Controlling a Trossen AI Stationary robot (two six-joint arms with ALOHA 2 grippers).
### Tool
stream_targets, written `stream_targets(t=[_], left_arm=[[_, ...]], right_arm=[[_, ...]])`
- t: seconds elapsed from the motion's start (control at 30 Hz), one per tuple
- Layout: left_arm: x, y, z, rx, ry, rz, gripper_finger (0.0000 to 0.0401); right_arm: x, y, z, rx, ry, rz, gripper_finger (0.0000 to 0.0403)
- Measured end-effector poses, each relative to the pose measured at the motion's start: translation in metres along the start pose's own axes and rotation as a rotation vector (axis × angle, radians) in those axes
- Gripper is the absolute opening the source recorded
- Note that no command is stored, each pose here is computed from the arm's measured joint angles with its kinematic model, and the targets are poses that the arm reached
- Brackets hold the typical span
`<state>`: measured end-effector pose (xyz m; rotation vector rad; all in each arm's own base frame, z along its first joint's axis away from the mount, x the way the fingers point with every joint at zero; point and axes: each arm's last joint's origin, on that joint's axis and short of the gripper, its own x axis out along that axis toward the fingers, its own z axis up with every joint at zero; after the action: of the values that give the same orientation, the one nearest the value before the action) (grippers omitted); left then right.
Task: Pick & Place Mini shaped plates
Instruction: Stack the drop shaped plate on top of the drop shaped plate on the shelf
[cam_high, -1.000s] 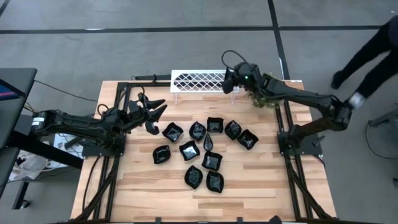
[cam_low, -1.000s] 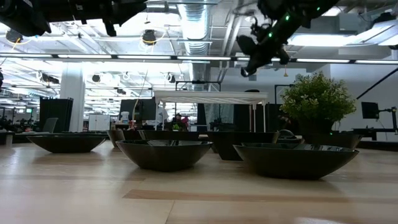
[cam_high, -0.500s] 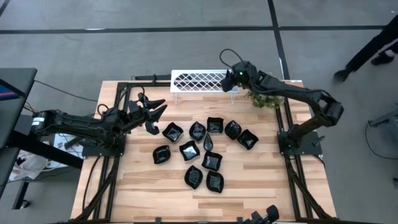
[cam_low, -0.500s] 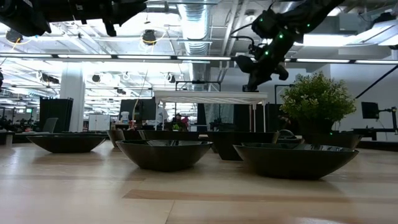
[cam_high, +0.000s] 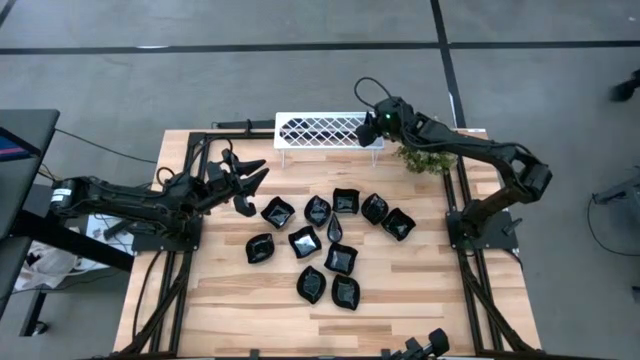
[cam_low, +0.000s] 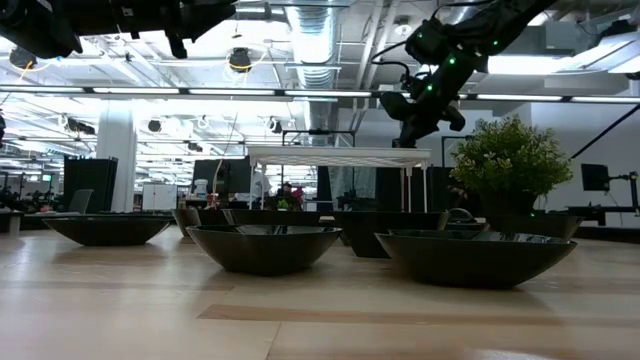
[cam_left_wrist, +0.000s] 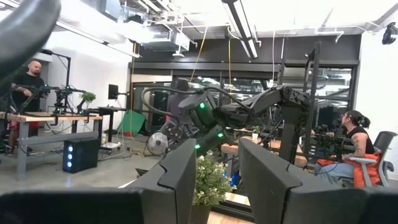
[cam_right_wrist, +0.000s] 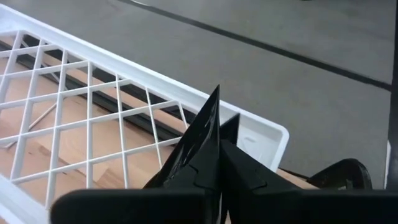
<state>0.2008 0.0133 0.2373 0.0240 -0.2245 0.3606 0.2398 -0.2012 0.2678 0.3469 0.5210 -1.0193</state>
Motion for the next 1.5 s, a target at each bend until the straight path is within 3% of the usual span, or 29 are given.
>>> stream_targets(t=[0.33,0.67,1.0,1.1,1.5], left_arm=[[0.000,0.000,0.000,0.000,0.000,0.000,0.0122],[0.000,0.000,0.000,0.000,0.000,0.000,0.0122],[0.000,0.000,0.000,0.000,0.000,0.000,0.0122],[0.000,0.000,0.000,0.000,0.000,0.000,0.0122],[0.000,0.000,-0.007,0.036,0.081,0.011,0.0122]], right_arm=[[0.000,0.000,0.000,-0.004,0.002,0.008,0.0072],[-0.014,0.001,0.008,-0.064,-0.072,-0.009,0.0076],[-0.035,0.013,0.004,-0.327,-0.113,-0.373,0.0075],[-0.037,0.018,-0.001,-0.373,-0.101,-0.436,0.0075],[-0.062,0.067,-0.021,-0.474,-0.141,-0.277,0.0075]])
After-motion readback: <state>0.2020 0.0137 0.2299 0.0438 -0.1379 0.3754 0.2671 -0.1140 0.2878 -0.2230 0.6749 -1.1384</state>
